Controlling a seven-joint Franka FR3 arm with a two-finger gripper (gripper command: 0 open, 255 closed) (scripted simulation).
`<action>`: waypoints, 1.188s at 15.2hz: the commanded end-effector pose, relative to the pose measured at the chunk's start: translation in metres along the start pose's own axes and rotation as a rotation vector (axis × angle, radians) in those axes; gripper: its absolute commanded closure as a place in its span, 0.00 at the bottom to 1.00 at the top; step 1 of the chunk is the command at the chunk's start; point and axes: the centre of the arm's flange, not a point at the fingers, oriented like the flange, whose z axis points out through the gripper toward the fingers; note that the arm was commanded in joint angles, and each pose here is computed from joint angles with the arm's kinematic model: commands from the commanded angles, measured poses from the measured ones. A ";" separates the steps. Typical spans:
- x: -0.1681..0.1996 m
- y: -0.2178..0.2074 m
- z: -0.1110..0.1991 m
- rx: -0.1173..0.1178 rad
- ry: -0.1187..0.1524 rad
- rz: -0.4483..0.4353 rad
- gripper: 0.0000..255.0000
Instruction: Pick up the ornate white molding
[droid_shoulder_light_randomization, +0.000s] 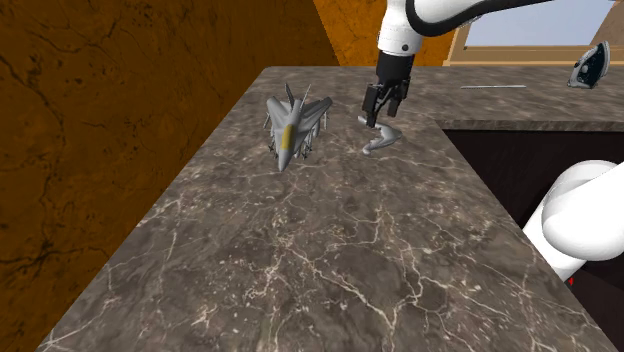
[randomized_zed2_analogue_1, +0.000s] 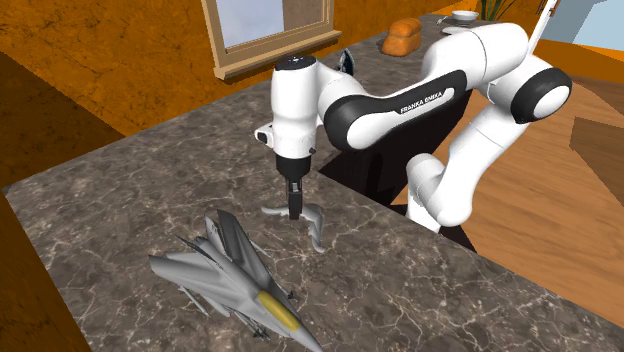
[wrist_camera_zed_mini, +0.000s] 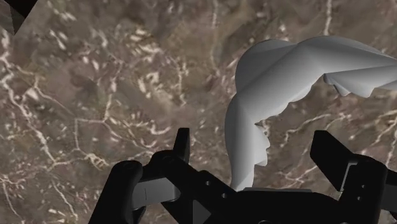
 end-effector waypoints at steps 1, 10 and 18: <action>0.000 -0.001 0.010 0.000 0.000 0.000 0.00; 0.000 -0.001 0.013 0.000 0.000 0.000 1.00; 0.001 -0.001 -0.013 0.000 0.000 0.000 1.00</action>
